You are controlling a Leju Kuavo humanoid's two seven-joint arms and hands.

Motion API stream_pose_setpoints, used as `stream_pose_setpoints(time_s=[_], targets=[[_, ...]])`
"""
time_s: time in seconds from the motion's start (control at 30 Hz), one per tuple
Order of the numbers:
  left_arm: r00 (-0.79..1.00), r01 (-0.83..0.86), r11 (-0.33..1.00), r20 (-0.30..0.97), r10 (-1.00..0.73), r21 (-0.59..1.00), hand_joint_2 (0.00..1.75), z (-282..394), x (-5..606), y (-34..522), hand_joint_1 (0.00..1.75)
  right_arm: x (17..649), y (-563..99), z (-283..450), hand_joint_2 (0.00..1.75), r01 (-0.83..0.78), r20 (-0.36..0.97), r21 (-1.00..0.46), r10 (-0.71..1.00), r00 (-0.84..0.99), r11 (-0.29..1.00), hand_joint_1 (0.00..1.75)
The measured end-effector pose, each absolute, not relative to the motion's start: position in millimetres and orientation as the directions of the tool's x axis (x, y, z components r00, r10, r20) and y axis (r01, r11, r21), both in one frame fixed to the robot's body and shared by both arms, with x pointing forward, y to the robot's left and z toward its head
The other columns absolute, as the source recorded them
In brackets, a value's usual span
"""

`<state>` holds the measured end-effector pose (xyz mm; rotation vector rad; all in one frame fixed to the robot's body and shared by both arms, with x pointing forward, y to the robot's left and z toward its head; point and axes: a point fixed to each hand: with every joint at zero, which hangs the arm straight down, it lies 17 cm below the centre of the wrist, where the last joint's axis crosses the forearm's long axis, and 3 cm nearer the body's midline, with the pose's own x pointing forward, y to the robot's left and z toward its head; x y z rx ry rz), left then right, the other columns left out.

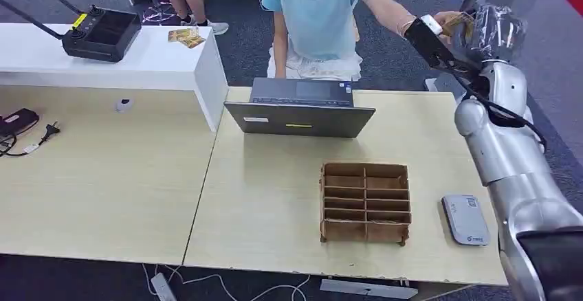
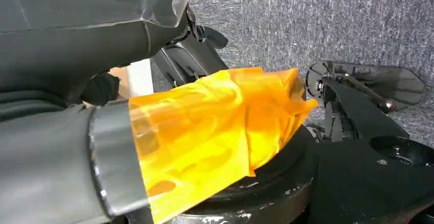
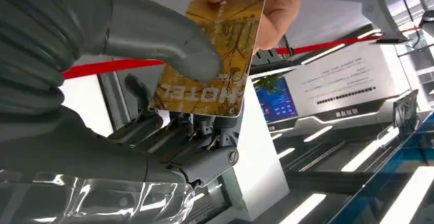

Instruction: Pass the card to the sensor for recognition and then transmit it.

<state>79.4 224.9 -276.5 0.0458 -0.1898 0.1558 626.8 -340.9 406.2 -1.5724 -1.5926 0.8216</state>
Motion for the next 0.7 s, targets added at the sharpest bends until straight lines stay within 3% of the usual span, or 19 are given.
stream_pose_setpoints(time_s=[0.33,0.7], targets=[[0.969,-0.167,0.985,0.191,0.159,0.03,0.0,-276.5,79.6,225.1,0.0,626.3,-339.8,408.8,1.75,0.533,0.129,-0.839,0.992,0.002,0.108,1.75],[0.965,-0.19,0.981,0.191,0.181,0.03,0.0,-276.5,79.7,225.9,0.0,625.9,-332.5,402.1,1.75,0.477,0.351,-0.802,0.93,-0.11,0.359,1.75]])
